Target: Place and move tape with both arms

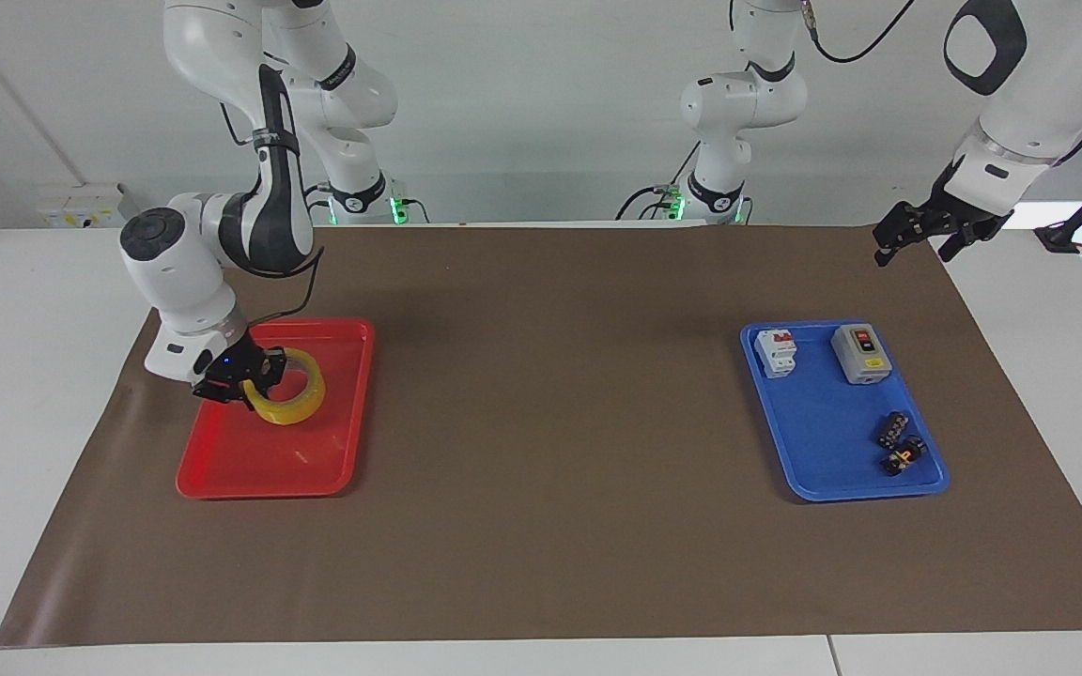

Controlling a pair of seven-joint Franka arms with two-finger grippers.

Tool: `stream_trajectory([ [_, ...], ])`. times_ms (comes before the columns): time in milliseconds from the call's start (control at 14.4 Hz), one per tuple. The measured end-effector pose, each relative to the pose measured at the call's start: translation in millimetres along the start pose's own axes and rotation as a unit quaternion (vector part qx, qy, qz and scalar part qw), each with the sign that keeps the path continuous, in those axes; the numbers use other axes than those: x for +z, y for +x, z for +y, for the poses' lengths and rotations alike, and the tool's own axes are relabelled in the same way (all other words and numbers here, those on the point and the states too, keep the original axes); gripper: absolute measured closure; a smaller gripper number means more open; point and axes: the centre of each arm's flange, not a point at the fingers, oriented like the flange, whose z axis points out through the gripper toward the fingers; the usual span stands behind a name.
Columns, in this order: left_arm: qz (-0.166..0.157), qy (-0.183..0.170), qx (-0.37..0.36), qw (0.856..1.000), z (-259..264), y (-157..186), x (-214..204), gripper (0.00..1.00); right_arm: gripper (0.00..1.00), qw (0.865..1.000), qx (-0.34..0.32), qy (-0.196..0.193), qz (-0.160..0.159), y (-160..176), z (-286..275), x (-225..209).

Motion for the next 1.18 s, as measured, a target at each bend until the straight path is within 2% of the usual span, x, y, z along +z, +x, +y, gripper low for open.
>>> stream_trajectory([
  [900, 0.000, 0.000, 0.000, 1.000, 0, 0, 0, 0.00, 0.78, 0.999, 0.031, 0.015, -0.024, -18, -4, 37],
  [1177, 0.000, 0.000, 0.000, 1.000, 0, 0, 0, 0.00, 0.78, 0.999, 0.031, 0.011, -0.017, -16, -4, 42],
])
